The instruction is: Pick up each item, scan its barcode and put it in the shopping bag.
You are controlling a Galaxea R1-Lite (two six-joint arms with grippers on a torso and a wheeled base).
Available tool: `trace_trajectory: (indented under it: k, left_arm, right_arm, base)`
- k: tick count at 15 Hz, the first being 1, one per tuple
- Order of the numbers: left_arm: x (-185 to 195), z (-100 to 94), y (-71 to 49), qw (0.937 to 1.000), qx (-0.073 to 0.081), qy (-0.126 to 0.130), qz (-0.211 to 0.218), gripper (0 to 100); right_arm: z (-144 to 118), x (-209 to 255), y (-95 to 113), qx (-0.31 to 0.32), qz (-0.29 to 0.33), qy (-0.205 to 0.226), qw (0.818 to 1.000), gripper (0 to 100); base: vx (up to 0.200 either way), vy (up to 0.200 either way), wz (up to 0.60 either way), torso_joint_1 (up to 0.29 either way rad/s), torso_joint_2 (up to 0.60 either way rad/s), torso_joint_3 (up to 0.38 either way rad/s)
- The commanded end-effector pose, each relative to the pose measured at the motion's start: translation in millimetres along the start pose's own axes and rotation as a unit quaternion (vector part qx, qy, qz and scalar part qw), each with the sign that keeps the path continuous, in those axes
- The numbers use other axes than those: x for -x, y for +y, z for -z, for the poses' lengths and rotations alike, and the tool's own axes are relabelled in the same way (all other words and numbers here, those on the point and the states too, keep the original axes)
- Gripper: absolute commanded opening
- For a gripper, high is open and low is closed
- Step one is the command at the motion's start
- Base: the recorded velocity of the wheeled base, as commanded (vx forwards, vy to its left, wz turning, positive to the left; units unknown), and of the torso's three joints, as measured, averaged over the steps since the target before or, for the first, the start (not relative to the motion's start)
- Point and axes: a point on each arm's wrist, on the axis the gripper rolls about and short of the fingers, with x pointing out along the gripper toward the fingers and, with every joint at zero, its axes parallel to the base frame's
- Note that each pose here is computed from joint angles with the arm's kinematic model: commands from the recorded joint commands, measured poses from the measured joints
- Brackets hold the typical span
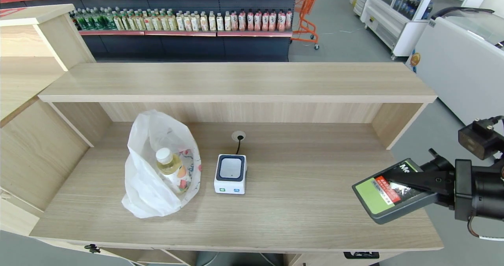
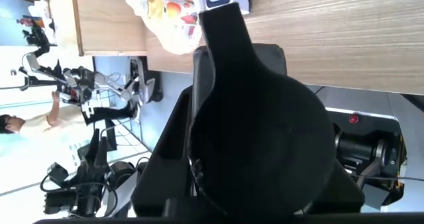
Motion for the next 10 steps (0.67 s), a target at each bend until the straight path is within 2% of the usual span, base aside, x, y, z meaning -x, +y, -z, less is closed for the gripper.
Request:
trace_trajectory:
  k: [1,9,10]
  left_arm:
    - [0.0,0.0,0.0,1.0000,0.000,0.000,0.000,100]
    - [0.0,0.0,0.0,1.0000,0.000,0.000,0.000,100]
    - [0.0,0.0,0.0,1.0000,0.001,0.000,0.000,100]
  right_arm:
    - [-7.0,3.1,4.3,0.007,-0.003,-0.015,1.000,0]
    - [-24.5,17.4,-13.3,0.001,0.047,-0.071,0.996,0]
    - [-23.3,18.4,-18.1,0.008,0.056,-0.071,0.996,0]
  base:
    - [0.000,0.200,0.00,0.002,0.00,0.002]
    - [0.000,0.200,0.00,0.002,0.00,0.002]
    - [0.000,0.000,0.00,0.000,0.00,0.000]
